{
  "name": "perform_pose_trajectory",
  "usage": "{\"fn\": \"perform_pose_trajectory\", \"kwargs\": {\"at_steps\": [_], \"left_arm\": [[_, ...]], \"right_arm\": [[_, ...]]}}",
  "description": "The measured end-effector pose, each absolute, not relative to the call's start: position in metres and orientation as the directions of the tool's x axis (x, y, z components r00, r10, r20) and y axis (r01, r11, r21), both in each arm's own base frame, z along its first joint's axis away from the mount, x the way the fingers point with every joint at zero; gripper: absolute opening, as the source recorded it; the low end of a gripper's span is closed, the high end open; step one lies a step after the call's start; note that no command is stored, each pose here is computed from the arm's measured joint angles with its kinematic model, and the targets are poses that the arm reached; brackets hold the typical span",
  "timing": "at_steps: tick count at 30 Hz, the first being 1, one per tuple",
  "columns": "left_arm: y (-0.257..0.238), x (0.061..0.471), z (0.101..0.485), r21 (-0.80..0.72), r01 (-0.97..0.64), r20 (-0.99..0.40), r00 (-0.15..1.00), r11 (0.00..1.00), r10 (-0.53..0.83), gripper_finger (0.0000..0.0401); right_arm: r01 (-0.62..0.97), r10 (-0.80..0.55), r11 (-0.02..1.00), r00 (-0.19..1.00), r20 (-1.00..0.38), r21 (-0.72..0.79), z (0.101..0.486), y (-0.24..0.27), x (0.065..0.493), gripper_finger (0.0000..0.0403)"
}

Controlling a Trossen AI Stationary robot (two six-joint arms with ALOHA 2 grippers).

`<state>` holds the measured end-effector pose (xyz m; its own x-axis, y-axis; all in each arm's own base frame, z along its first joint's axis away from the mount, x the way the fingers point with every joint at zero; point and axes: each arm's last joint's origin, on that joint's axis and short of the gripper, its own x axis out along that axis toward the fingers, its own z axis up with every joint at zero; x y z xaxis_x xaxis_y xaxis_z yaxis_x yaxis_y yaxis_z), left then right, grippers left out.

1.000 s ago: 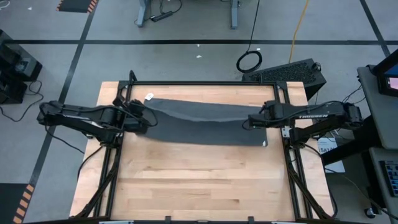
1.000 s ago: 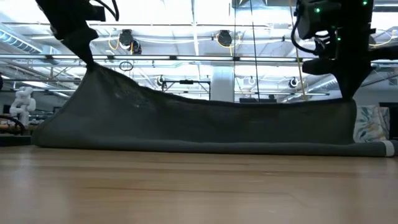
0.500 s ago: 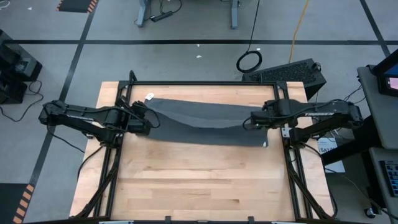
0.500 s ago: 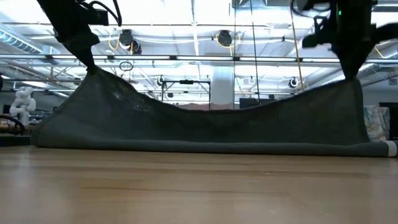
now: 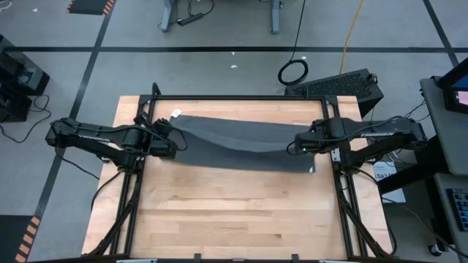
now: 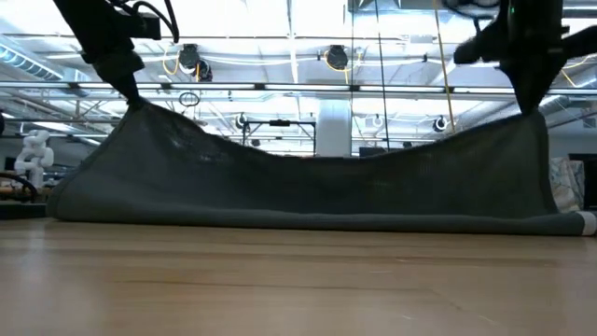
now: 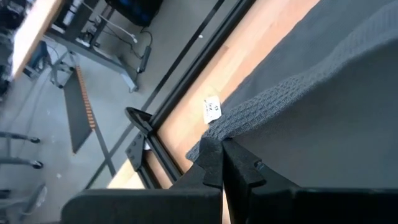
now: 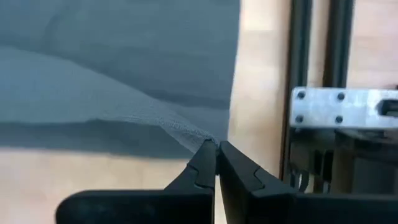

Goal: Roll towel into tight, uniform cylinder
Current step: Roll the towel

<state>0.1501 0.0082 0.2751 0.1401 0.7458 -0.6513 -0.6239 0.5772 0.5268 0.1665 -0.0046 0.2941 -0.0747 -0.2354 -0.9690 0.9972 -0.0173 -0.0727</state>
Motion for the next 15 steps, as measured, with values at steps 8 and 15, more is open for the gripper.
{"fn": "perform_pose_trajectory", "kwargs": {"at_steps": [8, 15], "left_arm": [[0.009, 0.151, 0.275, 0.532, -0.622, -0.641, 0.147, 0.574, 0.753, 0.0], [0.008, 0.152, 0.275, 0.527, -0.625, -0.643, 0.151, 0.577, 0.751, 0.0]], "right_arm": [[0.976, -0.307, -0.062, -0.219, -0.926, -0.21, 0.261, -0.017, 0.156, 0.0], [0.987, -0.341, -0.081, -0.156, -0.927, -0.136, 0.246, -0.022, 0.163, 0.0]]}}
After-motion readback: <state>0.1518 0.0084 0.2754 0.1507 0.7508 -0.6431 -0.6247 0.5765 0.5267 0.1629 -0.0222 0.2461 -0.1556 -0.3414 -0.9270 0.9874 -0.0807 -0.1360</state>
